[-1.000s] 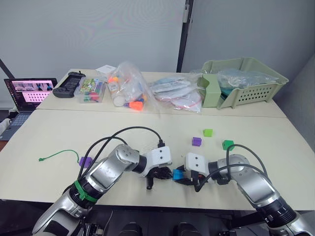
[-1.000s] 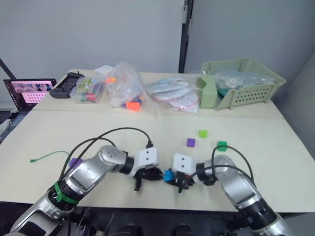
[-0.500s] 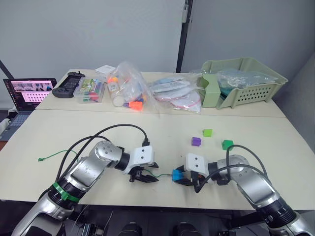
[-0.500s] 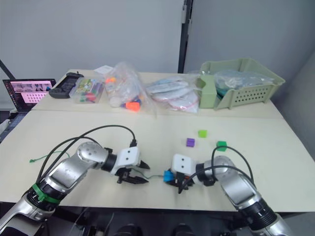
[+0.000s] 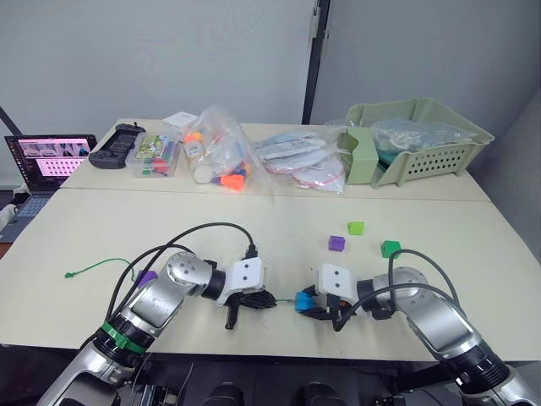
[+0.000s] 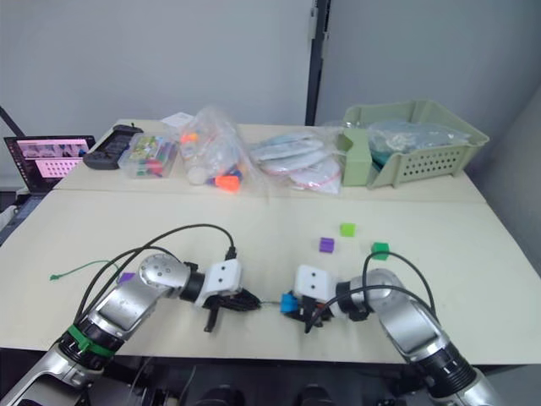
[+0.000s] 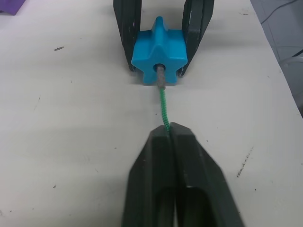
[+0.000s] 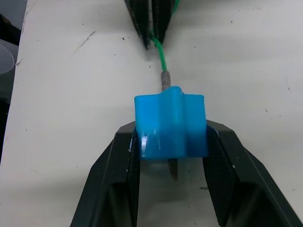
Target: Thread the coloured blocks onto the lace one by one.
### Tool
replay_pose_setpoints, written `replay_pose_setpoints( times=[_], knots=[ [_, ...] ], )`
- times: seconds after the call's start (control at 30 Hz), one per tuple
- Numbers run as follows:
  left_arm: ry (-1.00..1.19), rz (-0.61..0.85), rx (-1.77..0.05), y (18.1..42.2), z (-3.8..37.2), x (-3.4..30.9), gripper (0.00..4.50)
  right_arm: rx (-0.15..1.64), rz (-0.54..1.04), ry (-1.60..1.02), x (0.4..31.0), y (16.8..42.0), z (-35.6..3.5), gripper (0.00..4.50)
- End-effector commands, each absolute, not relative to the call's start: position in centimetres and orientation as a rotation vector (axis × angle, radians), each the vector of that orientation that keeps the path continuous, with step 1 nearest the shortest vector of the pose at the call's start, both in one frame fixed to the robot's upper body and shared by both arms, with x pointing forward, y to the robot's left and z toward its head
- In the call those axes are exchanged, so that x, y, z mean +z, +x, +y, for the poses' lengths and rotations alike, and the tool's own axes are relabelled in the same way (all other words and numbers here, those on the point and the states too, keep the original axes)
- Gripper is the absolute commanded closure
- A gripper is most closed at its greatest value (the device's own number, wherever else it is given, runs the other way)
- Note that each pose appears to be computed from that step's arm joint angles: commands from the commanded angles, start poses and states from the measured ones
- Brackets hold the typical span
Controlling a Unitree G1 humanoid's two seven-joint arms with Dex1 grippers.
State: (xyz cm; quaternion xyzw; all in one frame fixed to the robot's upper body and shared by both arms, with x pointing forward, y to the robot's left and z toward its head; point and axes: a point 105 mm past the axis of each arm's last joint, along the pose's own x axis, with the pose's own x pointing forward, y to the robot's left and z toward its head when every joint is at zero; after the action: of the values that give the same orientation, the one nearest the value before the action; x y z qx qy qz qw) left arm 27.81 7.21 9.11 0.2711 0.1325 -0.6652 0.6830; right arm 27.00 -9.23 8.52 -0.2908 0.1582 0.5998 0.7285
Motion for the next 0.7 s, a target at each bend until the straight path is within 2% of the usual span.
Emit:
replay_pose_setpoints(
  times=[0.03, 0.53, 0.7],
  knots=[
    [0.628, 0.257, -1.496, 27.6, 6.6, 9.3, 4.49, 1.332, 0.374, -0.630, 8.1, 26.5, -9.3, 3.16],
    [0.632, 0.165, -1.492, 28.2, 2.7, 10.3, 4.49, 1.341, 0.372, -0.628, 8.0, 26.3, -8.9, 3.16],
    [0.642, 0.194, -1.489, 28.2, 3.1, 10.1, 4.49, 1.340, 0.375, -0.629, 8.0, 26.2, -8.9, 3.16]
  ],
)
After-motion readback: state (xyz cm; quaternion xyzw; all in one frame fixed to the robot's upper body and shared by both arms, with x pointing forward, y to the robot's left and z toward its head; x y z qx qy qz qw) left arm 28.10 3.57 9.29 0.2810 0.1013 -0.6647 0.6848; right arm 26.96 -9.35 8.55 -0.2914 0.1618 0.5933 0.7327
